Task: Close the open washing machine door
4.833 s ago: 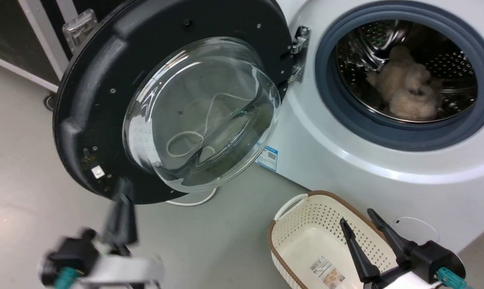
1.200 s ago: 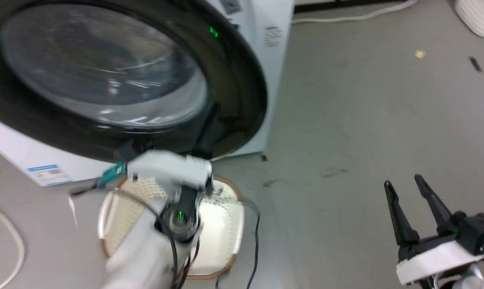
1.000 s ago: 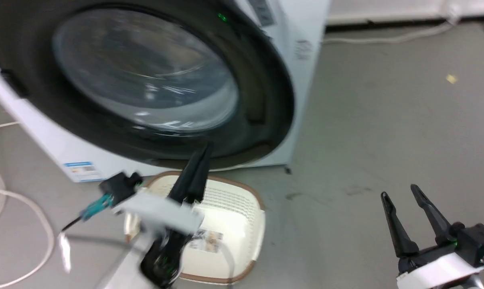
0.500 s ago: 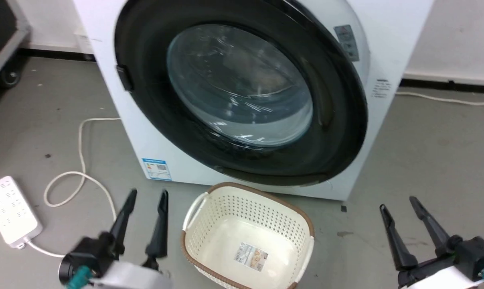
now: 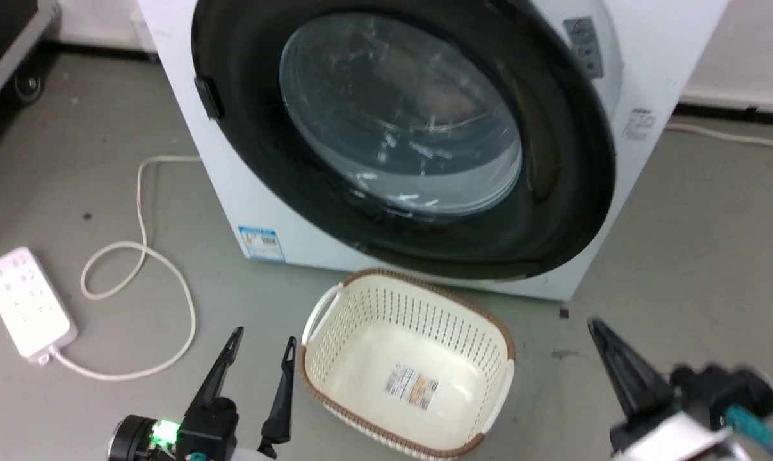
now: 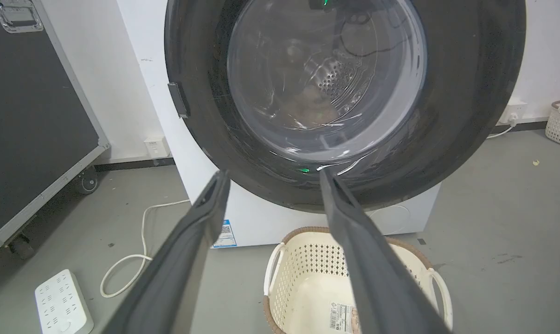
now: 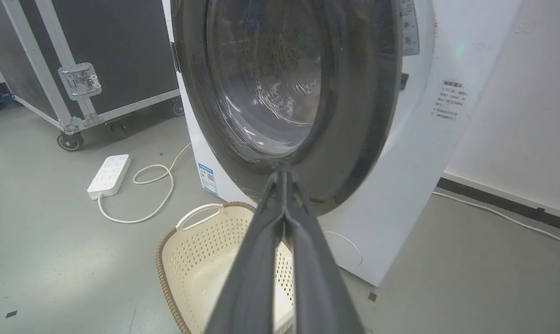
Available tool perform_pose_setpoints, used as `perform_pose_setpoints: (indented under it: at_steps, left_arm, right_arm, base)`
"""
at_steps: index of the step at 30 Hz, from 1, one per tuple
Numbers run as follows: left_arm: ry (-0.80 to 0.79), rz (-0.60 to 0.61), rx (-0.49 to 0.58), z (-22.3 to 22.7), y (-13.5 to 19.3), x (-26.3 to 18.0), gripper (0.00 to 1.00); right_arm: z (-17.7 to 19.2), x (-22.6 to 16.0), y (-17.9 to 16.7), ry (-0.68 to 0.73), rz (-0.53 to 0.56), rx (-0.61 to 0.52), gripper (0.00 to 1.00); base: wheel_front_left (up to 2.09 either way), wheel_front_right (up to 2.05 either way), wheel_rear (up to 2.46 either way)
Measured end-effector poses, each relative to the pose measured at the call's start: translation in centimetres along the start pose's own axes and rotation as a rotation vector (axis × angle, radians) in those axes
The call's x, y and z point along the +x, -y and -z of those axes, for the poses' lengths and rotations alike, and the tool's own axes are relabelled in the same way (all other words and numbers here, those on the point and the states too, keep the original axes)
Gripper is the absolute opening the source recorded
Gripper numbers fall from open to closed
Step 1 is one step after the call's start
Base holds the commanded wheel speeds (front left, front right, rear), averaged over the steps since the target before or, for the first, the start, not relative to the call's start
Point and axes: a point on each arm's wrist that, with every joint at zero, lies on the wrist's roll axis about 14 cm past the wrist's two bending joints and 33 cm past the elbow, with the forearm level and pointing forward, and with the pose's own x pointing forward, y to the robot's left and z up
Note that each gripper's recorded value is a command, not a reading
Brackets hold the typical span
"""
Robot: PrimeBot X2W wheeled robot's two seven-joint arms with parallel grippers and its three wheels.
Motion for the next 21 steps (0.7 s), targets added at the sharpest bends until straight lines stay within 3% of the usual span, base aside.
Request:
perform_pose_setpoints:
  at_steps: [8, 21]
  left_arm:
    - [-0.065, -0.021, -0.015, 2.3, 0.2, 1.7, 1.0]
    - [-0.137, -0.046, -0.033, 5.1, 0.7, 3.9, 1.0]
  right_arm:
    - [-1.2, 7.0, 0.4, 0.011, -0.143, -0.04, 0.0]
    - [1.6, 16.9, 5.2, -0.11, -0.174, -0.044, 0.0]
  base:
    - [0.0, 0.0, 0.0]
    - [0.0, 0.0, 0.0]
